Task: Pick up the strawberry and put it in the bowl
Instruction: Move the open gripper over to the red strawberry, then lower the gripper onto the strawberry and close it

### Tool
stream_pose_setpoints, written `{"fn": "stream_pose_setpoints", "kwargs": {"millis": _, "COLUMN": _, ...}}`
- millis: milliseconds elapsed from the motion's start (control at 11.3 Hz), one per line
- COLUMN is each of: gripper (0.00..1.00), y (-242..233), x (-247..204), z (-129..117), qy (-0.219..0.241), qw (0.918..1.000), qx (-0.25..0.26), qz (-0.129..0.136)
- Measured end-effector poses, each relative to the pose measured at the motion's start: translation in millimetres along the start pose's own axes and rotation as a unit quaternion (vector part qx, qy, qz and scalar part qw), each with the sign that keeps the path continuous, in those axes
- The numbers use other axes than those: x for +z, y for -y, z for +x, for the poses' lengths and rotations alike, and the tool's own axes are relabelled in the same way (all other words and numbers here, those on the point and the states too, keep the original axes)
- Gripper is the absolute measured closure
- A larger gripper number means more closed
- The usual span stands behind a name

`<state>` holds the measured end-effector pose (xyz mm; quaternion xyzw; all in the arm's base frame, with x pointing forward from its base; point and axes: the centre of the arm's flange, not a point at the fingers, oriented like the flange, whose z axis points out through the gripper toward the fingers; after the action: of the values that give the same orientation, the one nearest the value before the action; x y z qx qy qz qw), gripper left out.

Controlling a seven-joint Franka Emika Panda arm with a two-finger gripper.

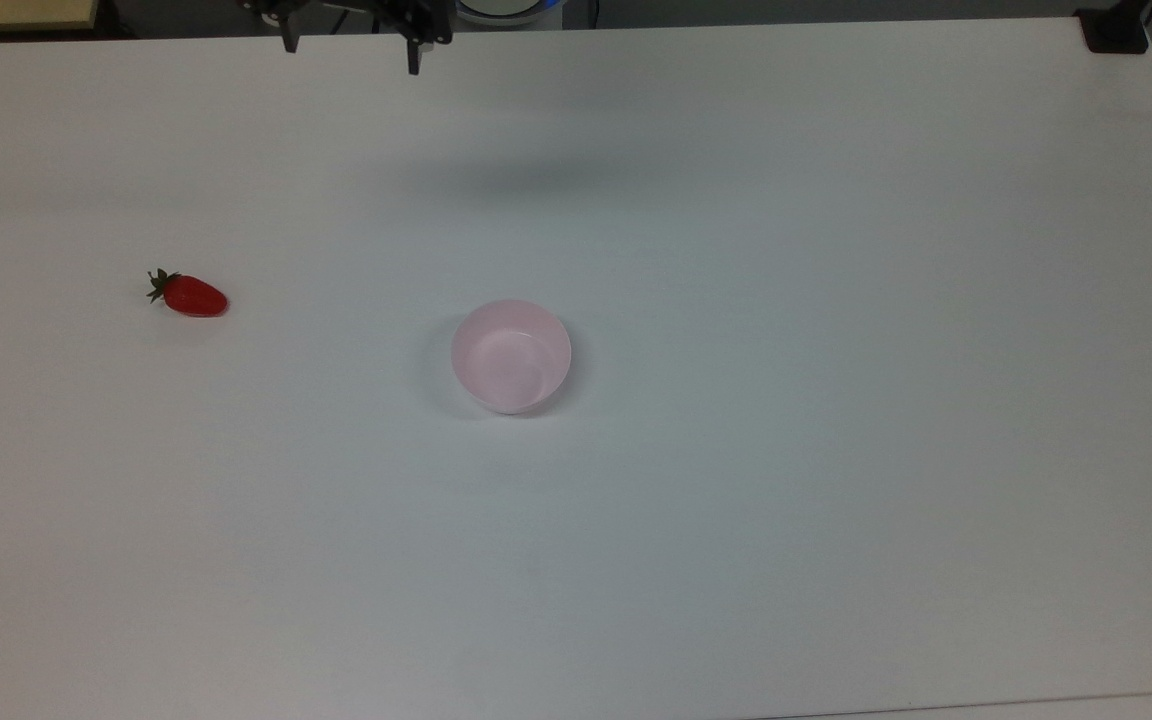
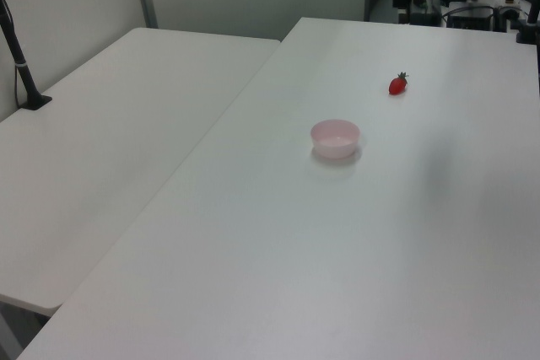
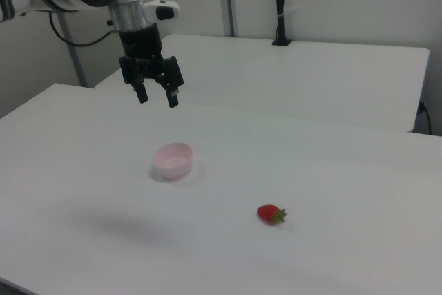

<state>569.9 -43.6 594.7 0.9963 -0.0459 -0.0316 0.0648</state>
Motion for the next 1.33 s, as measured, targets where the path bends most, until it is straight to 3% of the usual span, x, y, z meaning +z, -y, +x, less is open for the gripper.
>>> {"fn": "stream_pose_setpoints", "kwargs": {"millis": 444, "gripper": 0.0, "y": -64, "x": 41, "z": 25, "qy": -0.001, "qw": 0.9992, "qx": 0.04, "qz": 0.002}}
{"fn": "stream_pose_setpoints", "kwargs": {"millis": 799, "gripper": 0.0, "y": -133, "x": 117, "z": 48, "qy": 0.015, "qw": 0.9996, "qx": 0.023, "qz": 0.006}}
{"fn": "stream_pose_setpoints", "kwargs": {"millis": 1154, "gripper": 0.0, "y": -181, "x": 194, "z": 64, "qy": 0.013, "qw": 0.9973, "qx": -0.072, "qz": 0.01}}
{"fn": "stream_pose_setpoints", "kwargs": {"millis": 1332, "gripper": 0.0, "y": -183, "x": 228, "z": 74, "qy": 0.018, "qw": 0.9861, "qx": -0.164, "qz": 0.013}}
